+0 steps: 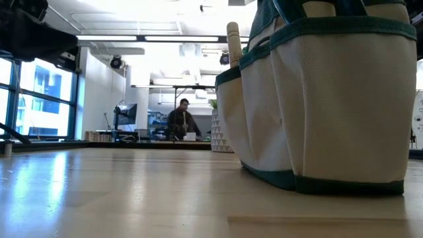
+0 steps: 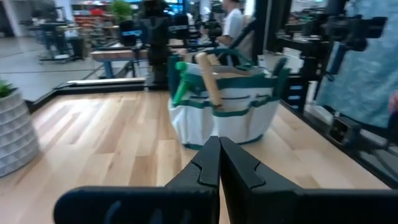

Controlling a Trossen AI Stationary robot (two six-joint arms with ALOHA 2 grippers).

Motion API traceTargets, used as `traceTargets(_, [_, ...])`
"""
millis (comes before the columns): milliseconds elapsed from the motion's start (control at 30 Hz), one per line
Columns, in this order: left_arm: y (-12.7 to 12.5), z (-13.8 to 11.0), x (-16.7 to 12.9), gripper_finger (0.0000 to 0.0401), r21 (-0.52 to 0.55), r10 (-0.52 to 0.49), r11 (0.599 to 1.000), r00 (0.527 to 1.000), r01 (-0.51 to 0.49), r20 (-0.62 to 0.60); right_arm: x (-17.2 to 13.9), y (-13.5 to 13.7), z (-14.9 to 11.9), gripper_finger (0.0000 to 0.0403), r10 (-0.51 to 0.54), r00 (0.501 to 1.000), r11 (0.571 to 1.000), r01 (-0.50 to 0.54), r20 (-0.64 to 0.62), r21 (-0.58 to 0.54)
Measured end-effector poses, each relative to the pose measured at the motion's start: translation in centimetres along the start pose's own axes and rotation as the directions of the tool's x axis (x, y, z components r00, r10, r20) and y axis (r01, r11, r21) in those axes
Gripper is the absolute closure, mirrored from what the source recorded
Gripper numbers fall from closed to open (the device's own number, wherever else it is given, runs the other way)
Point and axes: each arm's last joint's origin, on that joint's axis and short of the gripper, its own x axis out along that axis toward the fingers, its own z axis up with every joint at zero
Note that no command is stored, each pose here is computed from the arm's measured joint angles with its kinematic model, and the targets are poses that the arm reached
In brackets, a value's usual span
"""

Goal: Pick & Place Garden tools in Gardening bag
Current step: Return to Home Position

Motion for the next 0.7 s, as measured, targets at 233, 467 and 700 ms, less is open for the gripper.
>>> traceTargets(233, [-0.03,-0.06,0.02,0.0401,0.017,-0.007,1.0,1.0,0.007,-0.005,0.0,0.0,0.0,0.04,0.0,1.0,1.0,0.0,0.0,0.0])
traceTargets(467, [0.07,0.21,0.02,0.0401,0.014,0.028,1.0,0.999,-0.028,0.017,0.0,0.0,0.0,0.04,0.0,1.0,1.0,0.0,0.0,0.0])
traceTargets(700, [0.08,0.3,0.0,0.0401,0.013,0.029,0.999,0.999,-0.029,0.02,0.0,0.0,0.0,0.04,0.0,1.0,1.0,0.0,0.0,0.0])
